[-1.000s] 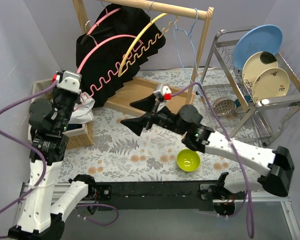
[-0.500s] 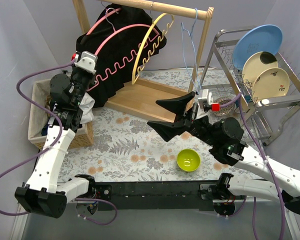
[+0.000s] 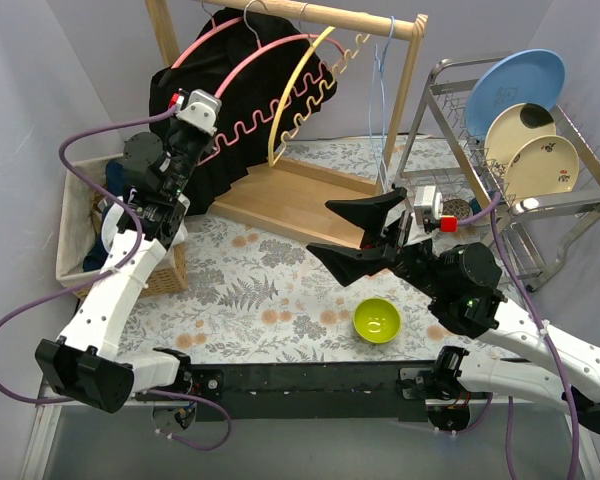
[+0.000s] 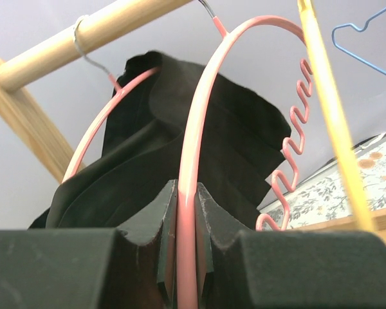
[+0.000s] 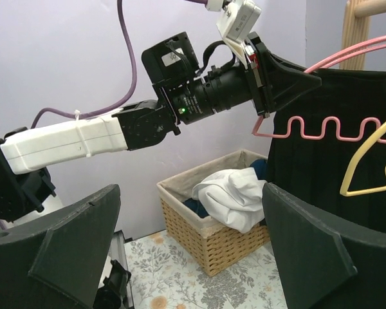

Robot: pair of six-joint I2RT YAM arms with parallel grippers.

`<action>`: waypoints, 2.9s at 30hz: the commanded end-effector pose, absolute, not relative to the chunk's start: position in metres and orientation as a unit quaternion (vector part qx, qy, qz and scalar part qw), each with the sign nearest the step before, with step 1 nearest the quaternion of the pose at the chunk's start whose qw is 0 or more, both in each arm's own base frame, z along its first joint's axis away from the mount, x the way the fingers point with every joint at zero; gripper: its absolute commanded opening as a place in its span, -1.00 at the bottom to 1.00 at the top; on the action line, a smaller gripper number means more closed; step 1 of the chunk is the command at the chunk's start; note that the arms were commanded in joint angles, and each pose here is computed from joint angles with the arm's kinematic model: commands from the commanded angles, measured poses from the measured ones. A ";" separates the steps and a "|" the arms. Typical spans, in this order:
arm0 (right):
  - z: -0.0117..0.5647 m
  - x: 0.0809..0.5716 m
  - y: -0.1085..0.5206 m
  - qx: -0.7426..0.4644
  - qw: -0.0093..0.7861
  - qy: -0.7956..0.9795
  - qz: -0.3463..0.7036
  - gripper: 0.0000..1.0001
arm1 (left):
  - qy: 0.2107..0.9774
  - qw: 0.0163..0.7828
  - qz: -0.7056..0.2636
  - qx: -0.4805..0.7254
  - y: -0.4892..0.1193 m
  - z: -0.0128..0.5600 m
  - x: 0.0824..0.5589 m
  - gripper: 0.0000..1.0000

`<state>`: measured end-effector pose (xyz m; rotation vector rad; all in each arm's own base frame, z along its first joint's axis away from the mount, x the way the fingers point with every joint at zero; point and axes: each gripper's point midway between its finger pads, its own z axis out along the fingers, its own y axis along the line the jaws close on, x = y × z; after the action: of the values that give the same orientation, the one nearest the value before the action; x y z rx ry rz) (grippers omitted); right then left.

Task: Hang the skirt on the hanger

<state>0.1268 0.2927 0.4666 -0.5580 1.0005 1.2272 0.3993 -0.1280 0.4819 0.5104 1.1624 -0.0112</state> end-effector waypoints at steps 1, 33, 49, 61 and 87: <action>0.476 0.125 0.284 -0.237 0.685 0.425 0.543 0.96 | 0.477 0.851 0.010 0.218 -0.129 0.540 0.386 -1.00; 0.464 0.116 0.251 -0.210 0.669 0.462 0.543 0.96 | 0.670 0.735 -0.071 -0.076 -0.058 0.464 0.295 0.97; 0.466 0.102 0.224 -0.191 0.657 0.465 0.562 0.88 | 0.765 0.516 0.041 -0.384 0.049 0.260 0.289 0.96; 0.471 0.101 0.212 -0.171 0.666 0.457 0.564 0.84 | 0.727 0.494 0.063 -0.473 0.104 0.208 0.291 -0.21; 0.471 0.102 0.208 -0.169 0.670 0.461 0.557 0.83 | 0.649 0.409 0.200 -0.610 0.186 0.136 0.276 -0.32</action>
<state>0.1057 0.2171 0.4589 -0.4079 1.0732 1.2430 0.2911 0.1615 0.1133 -1.4725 1.7500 0.3692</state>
